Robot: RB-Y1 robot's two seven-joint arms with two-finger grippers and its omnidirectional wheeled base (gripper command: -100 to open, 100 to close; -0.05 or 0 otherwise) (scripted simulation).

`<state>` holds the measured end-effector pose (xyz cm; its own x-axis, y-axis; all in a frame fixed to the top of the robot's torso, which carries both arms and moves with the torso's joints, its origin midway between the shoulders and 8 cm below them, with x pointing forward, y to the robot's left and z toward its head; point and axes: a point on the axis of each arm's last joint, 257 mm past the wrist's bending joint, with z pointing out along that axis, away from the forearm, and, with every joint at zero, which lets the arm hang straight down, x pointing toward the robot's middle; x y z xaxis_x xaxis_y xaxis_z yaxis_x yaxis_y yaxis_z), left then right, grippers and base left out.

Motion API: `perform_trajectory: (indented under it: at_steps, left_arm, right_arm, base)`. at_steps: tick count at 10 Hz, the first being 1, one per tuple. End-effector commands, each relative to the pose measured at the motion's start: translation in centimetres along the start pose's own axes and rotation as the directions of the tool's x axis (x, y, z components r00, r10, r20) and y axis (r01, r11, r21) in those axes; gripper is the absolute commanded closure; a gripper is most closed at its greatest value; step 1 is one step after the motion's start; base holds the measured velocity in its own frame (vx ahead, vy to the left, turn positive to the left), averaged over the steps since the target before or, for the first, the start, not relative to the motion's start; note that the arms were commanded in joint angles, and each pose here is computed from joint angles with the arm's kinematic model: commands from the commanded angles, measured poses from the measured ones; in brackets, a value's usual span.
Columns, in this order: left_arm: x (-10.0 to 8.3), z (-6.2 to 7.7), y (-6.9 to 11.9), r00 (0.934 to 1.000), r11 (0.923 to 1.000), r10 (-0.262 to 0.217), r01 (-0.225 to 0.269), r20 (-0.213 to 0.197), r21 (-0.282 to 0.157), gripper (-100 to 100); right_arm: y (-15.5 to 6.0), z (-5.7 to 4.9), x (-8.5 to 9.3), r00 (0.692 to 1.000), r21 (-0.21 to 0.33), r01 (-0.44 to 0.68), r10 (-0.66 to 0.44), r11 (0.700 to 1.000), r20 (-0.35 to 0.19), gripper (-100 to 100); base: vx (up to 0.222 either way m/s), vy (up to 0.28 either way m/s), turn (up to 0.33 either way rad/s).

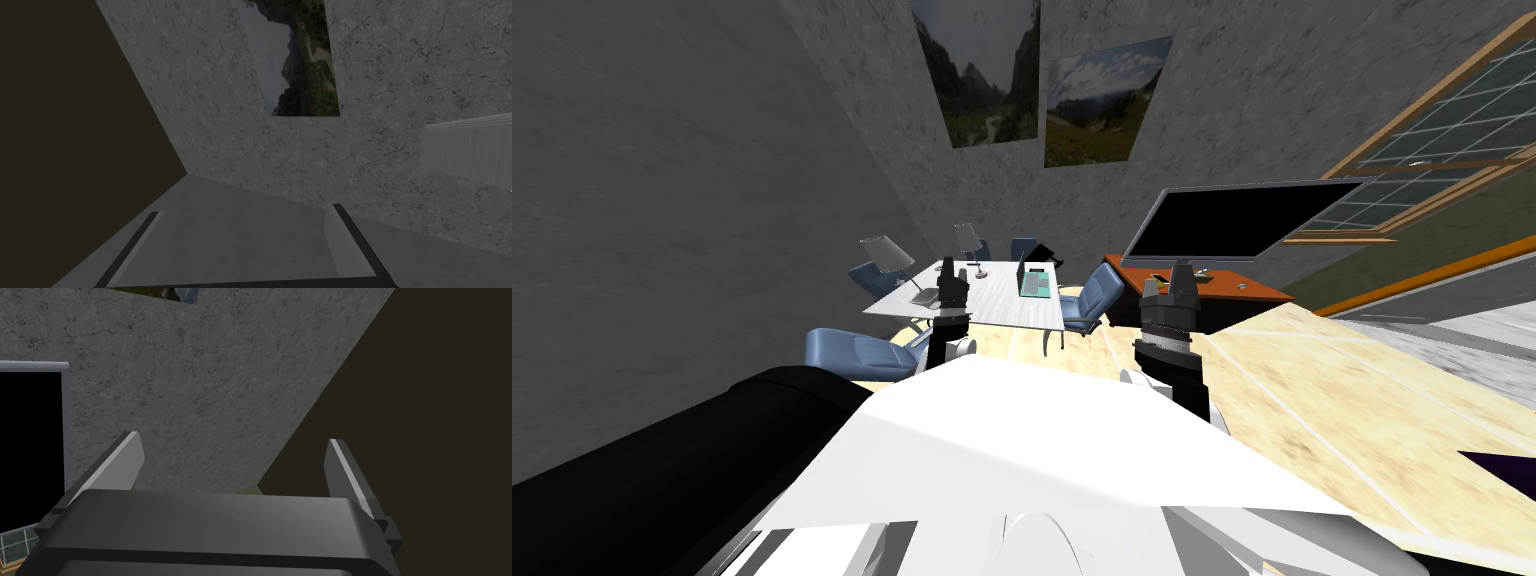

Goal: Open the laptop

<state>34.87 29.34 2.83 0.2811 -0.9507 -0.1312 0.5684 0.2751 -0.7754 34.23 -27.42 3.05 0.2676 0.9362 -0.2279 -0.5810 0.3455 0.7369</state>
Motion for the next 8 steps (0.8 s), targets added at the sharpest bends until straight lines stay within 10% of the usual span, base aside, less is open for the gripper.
perform_trajectory:
  at_steps: [1, 8]
  left_arm:
    - [0.0, 0.0, 0.0, 1.0, 1.0, 0.0, 0.0, 0.0, 0.0, 0]
    - [0.0, 0.0, -0.02, 1.0, 1.0, 0.0, 0.0, 0.0, 0.0, 0]
  right_arm:
    - [0.0, 0.0, 0.0, 1.0, 0.0, 0.0, 0.0, 1.0, 0.0, 0]
    - [0.02, 0.0, 0.0, 1.0, 0.0, 0.0, 0.0, 1.0, 0.0, 0]
  base:
    - [0.0, 0.0, 0.0]
    - [0.0, 0.0, 0.0]
